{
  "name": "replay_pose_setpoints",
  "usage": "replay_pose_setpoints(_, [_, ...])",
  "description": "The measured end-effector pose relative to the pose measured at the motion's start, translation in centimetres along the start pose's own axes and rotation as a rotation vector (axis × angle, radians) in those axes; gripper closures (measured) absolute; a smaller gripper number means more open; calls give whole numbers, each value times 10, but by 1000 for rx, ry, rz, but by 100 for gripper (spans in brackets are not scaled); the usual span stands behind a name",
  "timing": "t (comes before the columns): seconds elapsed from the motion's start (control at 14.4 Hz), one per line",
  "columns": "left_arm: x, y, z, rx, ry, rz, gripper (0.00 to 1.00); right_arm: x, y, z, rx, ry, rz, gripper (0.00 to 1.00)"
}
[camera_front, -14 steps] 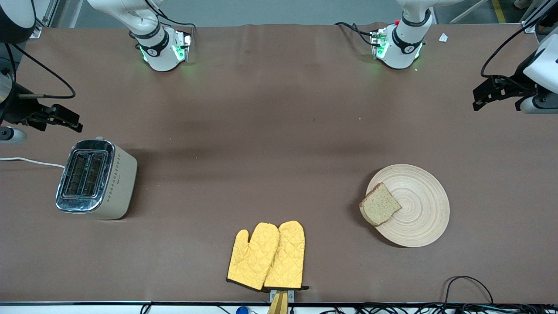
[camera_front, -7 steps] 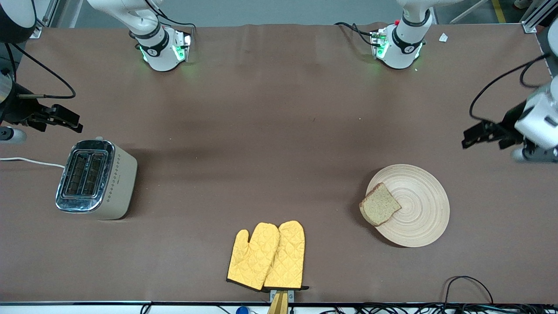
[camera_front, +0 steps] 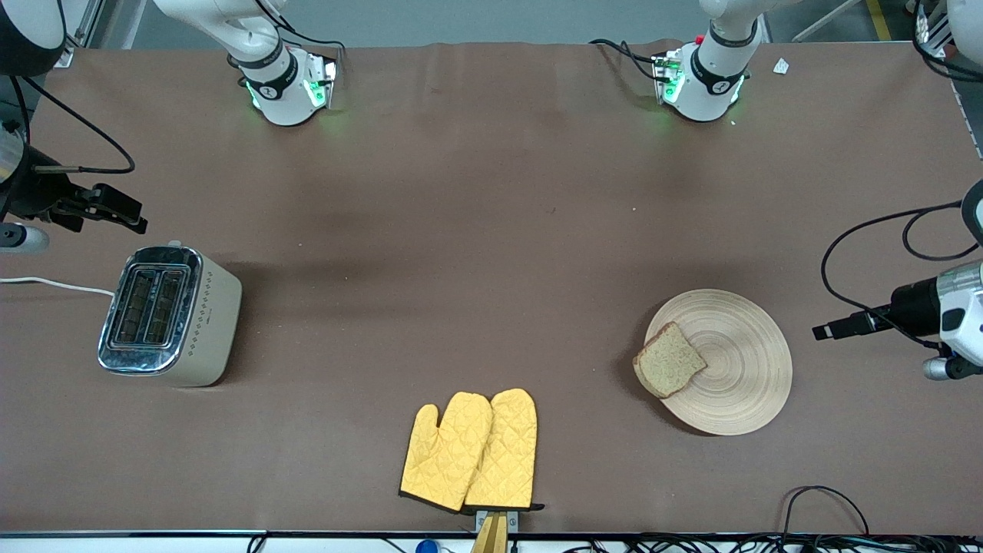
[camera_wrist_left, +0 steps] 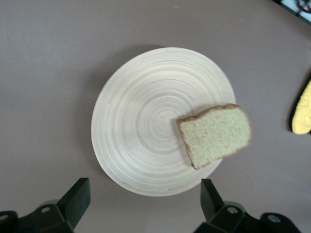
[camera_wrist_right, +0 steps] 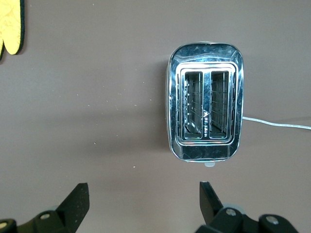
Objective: Move plate and put bread in toaster
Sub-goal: 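Reach the left gripper to the rim of the wooden plate, then grip the plate rim with the left gripper and start sliding it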
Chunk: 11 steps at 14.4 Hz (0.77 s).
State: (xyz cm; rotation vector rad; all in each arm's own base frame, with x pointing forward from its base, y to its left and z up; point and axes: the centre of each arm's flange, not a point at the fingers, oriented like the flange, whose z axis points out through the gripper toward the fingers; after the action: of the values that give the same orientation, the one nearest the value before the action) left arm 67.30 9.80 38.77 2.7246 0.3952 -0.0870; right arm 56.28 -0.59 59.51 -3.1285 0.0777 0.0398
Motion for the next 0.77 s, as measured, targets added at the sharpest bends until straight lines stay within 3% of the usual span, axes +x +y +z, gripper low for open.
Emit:
replay_pose_setpoints(0.35, [23,-111,59,-190,-31,-20,0,0,0,0,0,0,0,0])
replay_pose_setpoints(0.77, [30,-155,163,-382,-41,76,2,0,0,0,0,0,0,0])
